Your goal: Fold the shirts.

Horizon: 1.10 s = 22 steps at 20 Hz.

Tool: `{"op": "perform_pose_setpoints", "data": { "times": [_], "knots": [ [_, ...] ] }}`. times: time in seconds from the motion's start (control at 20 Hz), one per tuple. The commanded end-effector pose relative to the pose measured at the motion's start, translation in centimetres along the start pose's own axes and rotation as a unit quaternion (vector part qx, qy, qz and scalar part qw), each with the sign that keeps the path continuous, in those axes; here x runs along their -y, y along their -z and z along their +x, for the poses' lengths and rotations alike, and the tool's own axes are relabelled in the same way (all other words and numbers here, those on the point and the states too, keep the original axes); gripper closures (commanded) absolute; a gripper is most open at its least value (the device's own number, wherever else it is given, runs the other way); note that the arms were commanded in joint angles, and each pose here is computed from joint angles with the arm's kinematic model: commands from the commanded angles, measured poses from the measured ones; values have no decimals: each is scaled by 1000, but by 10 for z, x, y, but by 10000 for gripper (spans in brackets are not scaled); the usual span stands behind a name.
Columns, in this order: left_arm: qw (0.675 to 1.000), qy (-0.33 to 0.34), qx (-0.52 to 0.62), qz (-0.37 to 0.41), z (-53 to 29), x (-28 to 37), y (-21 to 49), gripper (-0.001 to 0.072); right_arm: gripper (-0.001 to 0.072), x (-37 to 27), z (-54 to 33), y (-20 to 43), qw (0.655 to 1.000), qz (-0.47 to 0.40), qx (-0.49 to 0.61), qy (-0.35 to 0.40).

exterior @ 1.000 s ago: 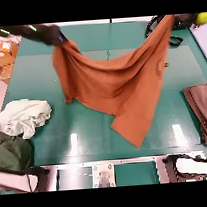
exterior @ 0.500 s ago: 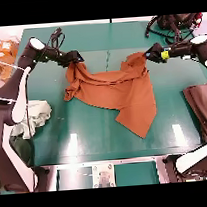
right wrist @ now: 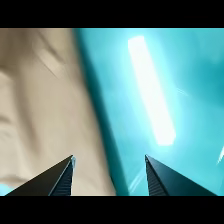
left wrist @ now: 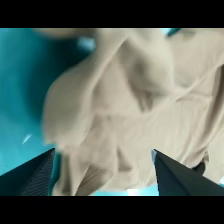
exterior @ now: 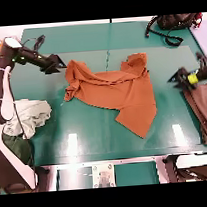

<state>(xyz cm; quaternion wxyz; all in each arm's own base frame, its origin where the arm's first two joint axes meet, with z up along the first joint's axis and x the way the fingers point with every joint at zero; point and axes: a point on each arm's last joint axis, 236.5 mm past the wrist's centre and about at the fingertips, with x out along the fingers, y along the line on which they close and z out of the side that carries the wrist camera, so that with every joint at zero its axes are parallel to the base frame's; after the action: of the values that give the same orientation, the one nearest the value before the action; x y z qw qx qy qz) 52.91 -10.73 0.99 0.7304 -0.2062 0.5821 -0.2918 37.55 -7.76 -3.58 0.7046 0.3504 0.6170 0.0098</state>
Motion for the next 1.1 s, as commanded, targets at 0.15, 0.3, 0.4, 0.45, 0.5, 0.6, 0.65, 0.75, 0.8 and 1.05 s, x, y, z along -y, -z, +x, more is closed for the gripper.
{"op": "perform_pose_setpoints", "data": {
  "times": [0.15,0.3,0.4,0.45,0.5,0.6,0.65,0.75,0.8,1.05],
  "knots": [
    [997,9,-68,-25,-20,-13,36,35,205,20,78,101,995,53,-77,-28],
    [997,4,-78,-26,-21,-16,41,35,253,1,93,97,996,40,-65,-40],
    [994,-8,-97,-42,-19,-22,51,35,407,-18,101,90,996,20,-52,-63],
    [992,-4,-113,-52,-13,-22,60,35,533,-24,103,88,996,8,-52,-71],
    [989,0,-133,-62,-6,-23,71,35,689,-27,103,85,996,-9,-49,-71],
    [983,3,-166,-75,10,-25,90,36,691,-30,98,73,997,-19,-34,-72],
    [980,-3,-184,-77,21,-26,101,36,691,-31,95,68,997,-21,-28,-73],
    [975,-4,-210,-71,40,-19,116,36,691,-33,92,63,997,-26,-22,-73],
    [973,-3,-220,-65,49,-13,121,36,691,-34,92,62,997,-26,-21,-74],
    [955,-69,-283,-62,67,-24,156,194,691,-32,92,60,997,-27,-18,-71]
  ]
}}
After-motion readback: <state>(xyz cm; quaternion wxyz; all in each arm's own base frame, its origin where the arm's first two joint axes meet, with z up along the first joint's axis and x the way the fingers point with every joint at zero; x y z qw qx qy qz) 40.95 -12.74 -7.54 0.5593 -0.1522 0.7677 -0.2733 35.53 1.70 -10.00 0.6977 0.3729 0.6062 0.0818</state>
